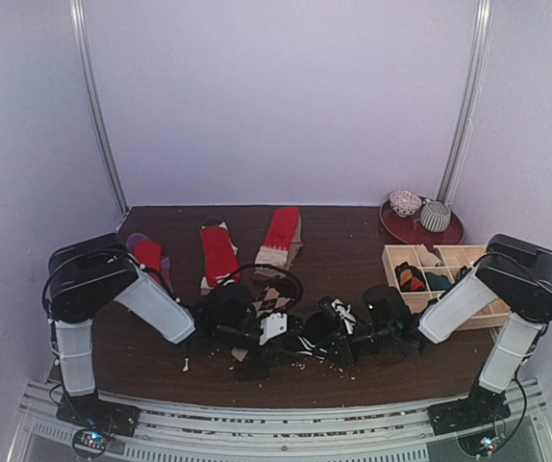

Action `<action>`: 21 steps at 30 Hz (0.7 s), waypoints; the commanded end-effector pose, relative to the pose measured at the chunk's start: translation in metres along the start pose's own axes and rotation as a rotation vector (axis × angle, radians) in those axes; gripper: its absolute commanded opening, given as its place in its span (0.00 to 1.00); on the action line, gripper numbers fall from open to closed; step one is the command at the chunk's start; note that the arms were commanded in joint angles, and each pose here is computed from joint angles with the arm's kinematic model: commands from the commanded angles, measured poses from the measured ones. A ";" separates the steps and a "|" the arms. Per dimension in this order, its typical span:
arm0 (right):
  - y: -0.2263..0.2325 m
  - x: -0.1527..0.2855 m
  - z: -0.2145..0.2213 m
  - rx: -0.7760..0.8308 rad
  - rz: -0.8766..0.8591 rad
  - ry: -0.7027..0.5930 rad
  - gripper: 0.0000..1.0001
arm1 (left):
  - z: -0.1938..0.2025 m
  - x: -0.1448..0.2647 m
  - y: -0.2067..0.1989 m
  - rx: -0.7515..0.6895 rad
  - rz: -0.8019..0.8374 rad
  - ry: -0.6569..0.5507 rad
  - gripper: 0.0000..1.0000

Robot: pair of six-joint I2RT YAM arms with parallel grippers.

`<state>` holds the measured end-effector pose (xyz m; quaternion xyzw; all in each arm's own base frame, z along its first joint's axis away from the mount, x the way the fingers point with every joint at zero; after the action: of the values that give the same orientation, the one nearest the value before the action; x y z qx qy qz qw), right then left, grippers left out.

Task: Roll the socks
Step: Roll the sock at the center of the board.

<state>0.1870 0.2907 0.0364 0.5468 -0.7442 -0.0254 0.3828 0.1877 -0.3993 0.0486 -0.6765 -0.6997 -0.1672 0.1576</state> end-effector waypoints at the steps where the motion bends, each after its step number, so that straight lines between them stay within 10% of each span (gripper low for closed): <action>1: -0.018 0.008 0.087 -0.170 0.097 0.321 0.05 | -0.007 -0.011 0.003 -0.051 0.025 -0.011 0.59; 21: -0.015 0.017 0.053 -0.127 0.089 0.231 0.12 | 0.028 -0.019 -0.016 0.178 0.128 0.207 0.00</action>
<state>0.1888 0.2892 0.0378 0.5557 -0.7301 -0.0350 0.3962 0.1860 -0.4118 0.0410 -0.6927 -0.6703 -0.1774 0.1985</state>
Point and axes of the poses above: each gripper's point midway between its finger pads, its own x axis back along the fingers, its own y axis along the line the jaws close on, z = x × y, the point moved 4 cm from there along x, back along the fingers, and after that the axes turned 8 degrees about x, right-handed, at the moved point
